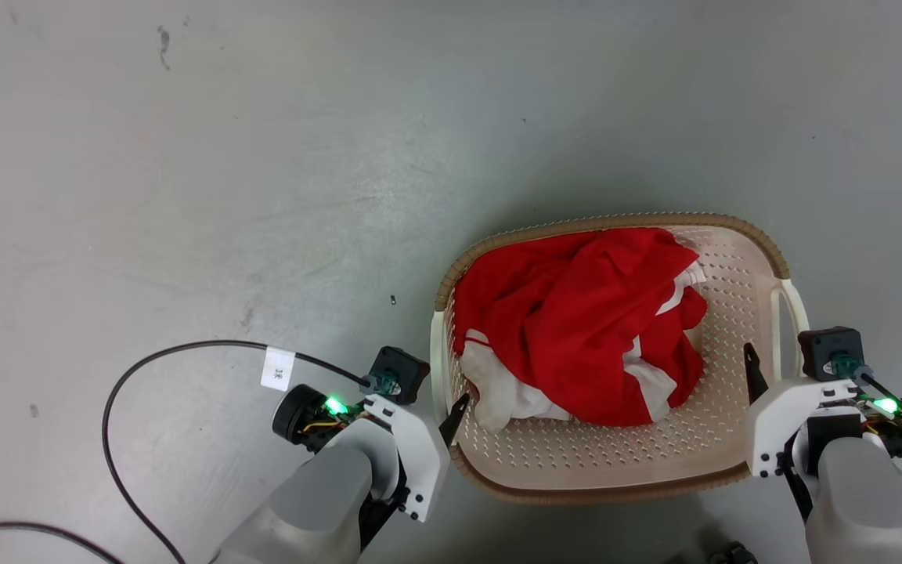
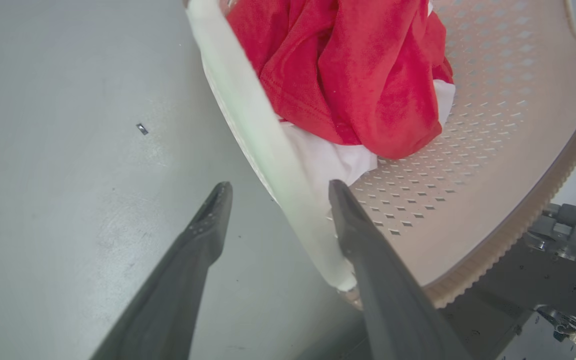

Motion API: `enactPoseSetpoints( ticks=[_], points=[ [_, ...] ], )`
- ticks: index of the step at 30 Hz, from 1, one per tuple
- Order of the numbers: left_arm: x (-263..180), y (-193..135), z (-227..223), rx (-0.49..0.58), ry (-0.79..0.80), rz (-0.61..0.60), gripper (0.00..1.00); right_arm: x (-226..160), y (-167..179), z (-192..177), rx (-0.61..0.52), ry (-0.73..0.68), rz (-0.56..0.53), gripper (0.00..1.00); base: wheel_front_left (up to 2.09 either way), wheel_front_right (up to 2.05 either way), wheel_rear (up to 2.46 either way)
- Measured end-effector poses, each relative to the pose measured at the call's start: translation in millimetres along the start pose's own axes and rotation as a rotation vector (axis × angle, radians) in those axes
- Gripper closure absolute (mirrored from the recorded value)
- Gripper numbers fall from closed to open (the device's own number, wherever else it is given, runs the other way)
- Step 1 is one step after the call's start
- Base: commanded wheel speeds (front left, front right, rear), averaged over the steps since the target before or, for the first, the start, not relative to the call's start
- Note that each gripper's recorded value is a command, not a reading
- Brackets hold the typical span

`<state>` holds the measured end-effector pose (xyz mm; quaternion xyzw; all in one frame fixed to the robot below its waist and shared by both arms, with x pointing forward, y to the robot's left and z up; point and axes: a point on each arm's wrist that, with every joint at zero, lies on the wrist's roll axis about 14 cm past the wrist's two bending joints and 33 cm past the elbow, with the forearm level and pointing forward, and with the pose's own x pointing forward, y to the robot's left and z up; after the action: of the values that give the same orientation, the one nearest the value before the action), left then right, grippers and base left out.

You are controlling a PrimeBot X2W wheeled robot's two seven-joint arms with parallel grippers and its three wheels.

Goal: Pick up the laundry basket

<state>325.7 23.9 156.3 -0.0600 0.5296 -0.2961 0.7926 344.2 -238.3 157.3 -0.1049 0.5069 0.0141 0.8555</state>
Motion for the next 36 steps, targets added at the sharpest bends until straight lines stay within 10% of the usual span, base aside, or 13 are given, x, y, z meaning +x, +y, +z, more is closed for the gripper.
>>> enactPoseSetpoints(
  ticks=[5, 7, 8, 9, 36],
  points=[
    [3.7, 4.7, -1.9, 0.001, 0.006, 0.002, 0.00, 4.5, 2.2, -8.9, -0.013, 0.033, 0.006, 0.00, 0.00, 0.00, 0.00],
    [4.6, 8.0, -1.6, 0.008, 0.003, 0.005, 0.04, 7.1, 2.0, -6.7, -0.025, 0.030, 0.007, 0.93, 0.00, 0.00, 0.00],
    [5.1, 10.1, -0.1, 0.018, -0.002, 0.007, 0.63, 8.3, 2.5, -6.3, -0.025, 0.030, 0.008, 1.00, 0.00, 0.00, 0.00],
    [5.4, 11.9, 1.5, 0.028, -0.006, 0.009, 1.00, 8.9, 3.8, -7.4, -0.023, 0.035, 0.012, 1.00, 0.00, 0.00, 0.00],
    [-61.3, 5.0, 29.8, 0.016, -0.088, 0.118, 1.00, -49.8, 34.2, 20.9, -0.094, -0.050, 0.124, 1.00, 0.00, 0.00, 0.00]
  ],
)
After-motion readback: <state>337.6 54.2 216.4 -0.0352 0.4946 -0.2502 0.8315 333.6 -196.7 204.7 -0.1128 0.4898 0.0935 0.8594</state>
